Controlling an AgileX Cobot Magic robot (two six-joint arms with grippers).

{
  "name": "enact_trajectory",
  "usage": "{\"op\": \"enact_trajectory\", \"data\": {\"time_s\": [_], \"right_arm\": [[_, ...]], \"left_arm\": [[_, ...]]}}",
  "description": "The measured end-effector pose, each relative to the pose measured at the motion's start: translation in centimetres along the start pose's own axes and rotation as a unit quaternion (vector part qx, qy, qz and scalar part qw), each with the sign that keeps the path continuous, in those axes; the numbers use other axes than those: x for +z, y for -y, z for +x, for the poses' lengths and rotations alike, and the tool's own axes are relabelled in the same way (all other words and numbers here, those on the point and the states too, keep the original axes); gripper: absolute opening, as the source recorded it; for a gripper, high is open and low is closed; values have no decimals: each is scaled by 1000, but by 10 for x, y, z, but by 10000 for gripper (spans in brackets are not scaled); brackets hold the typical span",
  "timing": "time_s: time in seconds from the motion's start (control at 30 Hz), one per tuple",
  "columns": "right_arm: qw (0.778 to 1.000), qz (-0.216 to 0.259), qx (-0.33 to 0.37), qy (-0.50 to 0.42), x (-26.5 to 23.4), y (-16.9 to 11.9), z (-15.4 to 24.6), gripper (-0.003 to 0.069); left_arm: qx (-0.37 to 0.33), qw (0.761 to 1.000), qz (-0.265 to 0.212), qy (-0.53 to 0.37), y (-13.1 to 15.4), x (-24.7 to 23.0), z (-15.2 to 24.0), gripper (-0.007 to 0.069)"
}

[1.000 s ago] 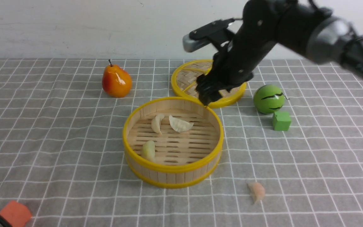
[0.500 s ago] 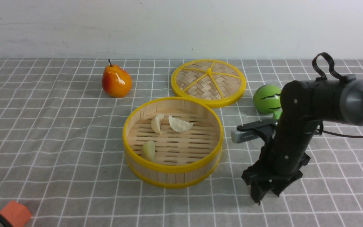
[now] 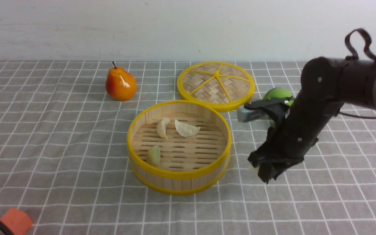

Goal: Put the dumplings into the steamer on the table with the grey tablecloth.

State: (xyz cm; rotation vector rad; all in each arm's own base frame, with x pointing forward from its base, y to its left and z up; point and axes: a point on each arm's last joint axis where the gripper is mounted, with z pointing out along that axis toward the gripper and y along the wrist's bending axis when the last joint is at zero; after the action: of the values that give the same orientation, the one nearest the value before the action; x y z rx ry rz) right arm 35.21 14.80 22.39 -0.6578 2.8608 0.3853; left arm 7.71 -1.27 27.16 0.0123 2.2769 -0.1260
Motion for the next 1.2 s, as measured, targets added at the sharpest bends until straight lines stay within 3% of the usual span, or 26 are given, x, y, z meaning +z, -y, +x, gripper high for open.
{"op": "enact_trajectory", "data": {"time_s": [0.23,0.43,0.63,0.7,0.8,0.9,1.0,1.1,1.2], "right_arm": [[992,-37,-41,118,-39,-36,-35,160],[980,-60,-94,166,13,-73,-55,160],[985,-51,-83,142,65,-68,-58,160],[986,-51,-72,139,69,-66,-59,185],[985,-53,-66,149,58,-67,-64,283],[983,-53,-81,156,30,-68,-70,398],[980,-47,-93,170,-23,-64,-75,454],[979,-20,-90,181,-94,-54,-68,442],[975,40,-79,203,-174,-40,-41,371]], "left_arm": [[0,1000,2,4,0,0,-1,39],[0,1000,4,6,1,0,-1,47],[-1,1000,5,5,1,0,-1,49],[-4,1000,8,3,1,0,0,49],[-7,1000,11,1,2,0,0,51],[-7,1000,11,1,2,0,0,52],[-7,1000,11,1,2,0,0,56],[-7,1000,11,1,2,0,0,57],[-7,1000,11,1,2,0,0,60]]}}
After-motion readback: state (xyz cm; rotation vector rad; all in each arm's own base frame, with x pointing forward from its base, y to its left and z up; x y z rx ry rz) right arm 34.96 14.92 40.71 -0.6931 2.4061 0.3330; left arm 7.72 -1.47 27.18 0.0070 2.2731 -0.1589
